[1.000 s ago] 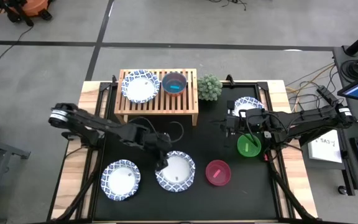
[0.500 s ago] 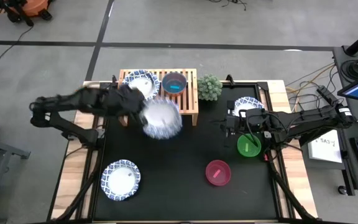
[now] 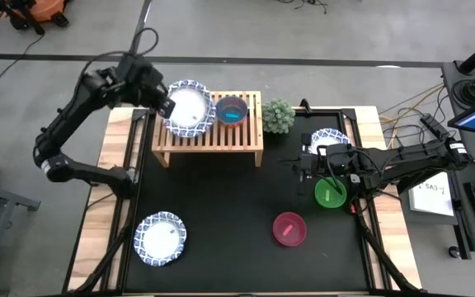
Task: Place and stack bowls onto a shelf
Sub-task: Stack the white patterned bowl on top of the white patterned bowl on the shelf
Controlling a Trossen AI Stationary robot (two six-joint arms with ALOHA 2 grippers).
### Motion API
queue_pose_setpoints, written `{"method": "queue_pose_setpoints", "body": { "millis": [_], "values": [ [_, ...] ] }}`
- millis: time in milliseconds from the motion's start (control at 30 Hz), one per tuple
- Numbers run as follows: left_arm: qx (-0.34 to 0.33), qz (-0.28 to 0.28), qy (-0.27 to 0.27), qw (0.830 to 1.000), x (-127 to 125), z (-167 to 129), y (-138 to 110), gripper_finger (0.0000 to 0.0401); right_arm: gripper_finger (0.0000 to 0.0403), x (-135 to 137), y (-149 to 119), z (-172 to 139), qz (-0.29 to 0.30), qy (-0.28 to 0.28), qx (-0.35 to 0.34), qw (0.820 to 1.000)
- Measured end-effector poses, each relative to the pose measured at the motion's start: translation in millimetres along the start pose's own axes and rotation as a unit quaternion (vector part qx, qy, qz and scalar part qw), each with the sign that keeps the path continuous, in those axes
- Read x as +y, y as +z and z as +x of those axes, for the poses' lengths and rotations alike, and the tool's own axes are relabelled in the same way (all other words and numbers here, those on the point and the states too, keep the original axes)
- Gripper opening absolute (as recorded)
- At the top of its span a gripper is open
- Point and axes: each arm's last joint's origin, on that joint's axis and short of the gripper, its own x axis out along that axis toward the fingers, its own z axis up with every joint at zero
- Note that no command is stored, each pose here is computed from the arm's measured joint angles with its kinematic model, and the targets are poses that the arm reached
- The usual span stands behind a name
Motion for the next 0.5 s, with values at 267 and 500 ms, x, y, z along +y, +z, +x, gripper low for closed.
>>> {"method": "queue_pose_setpoints", "body": {
  "millis": [267, 500],
  "values": [
    [0.048, -0.011, 0.022, 0.999, 26.6, 34.0, 12.3, 0.0, 0.0009, 0.0, 0.0, 0.0, 0.001, 0.0, 0.0, 1.0],
    [0.07, 0.003, 0.022, 0.997, 26.6, 50.2, 16.3, 0.0018, 0.0009, -0.1, -0.1, 0.0, 0.0, 0.0, 0.0, 1.0]
  ]
}}
